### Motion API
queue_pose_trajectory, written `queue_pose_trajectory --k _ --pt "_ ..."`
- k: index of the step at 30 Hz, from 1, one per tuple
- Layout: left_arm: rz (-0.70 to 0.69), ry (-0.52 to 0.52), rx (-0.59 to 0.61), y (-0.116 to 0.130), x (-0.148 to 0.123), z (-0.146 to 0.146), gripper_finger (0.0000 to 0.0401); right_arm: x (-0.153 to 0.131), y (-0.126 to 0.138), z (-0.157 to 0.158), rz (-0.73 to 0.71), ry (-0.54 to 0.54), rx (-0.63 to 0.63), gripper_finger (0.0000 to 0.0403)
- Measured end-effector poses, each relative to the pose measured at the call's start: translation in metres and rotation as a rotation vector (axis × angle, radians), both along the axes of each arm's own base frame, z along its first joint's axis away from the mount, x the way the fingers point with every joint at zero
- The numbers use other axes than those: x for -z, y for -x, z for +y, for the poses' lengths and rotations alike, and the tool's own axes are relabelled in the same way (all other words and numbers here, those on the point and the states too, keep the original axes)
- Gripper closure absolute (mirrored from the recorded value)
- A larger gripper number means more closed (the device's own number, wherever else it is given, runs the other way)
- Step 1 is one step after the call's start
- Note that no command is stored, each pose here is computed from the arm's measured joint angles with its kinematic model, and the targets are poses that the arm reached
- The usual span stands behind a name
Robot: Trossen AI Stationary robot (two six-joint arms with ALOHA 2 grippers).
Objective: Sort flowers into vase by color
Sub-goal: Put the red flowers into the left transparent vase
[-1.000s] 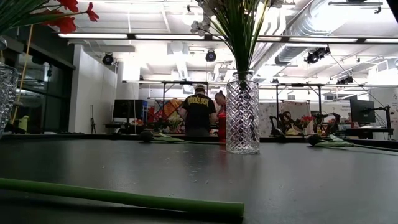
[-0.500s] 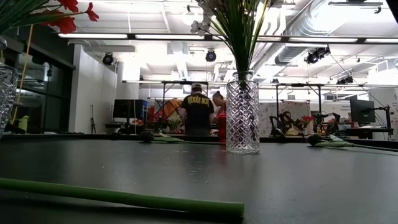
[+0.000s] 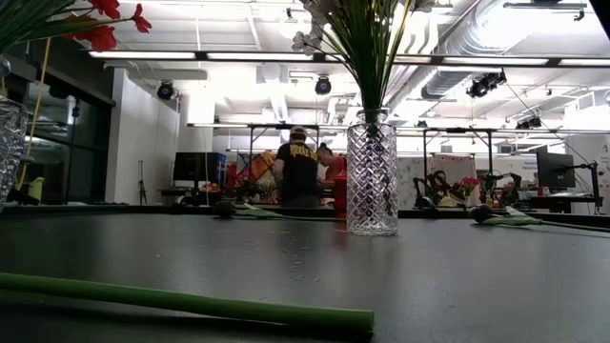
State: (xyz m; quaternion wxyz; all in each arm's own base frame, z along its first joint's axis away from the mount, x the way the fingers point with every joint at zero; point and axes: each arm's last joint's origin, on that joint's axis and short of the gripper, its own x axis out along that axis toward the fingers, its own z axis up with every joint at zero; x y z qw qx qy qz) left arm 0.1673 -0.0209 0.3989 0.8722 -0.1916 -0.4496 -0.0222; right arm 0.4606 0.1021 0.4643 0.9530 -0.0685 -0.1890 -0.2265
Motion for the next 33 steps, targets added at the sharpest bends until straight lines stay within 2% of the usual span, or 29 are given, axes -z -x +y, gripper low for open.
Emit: queue_pose_trajectory --k 9,18,23,30,33 --pt "-0.002 -0.018 -0.043 0.001 -0.001 0.000 0.0231 0.001 0.000 -0.002 0.020 -0.005 0.057 0.0403" --pt "-0.029 -0.005 -0.068 0.003 -0.002 0.004 0.0268 0.001 0.000 -0.004 0.024 -0.014 0.081 0.0403" --pt "-0.032 0.008 -0.071 0.003 -0.002 0.007 0.0305 0.001 0.000 -0.004 0.023 -0.017 0.080 0.0403" --pt "-0.038 0.024 -0.078 0.002 -0.002 0.012 0.0388 0.001 0.000 -0.004 0.020 -0.019 0.077 0.0402" --pt "-0.041 0.024 -0.084 0.003 -0.003 0.014 0.0394 0.001 0.000 -0.004 0.021 -0.012 0.073 0.0389"
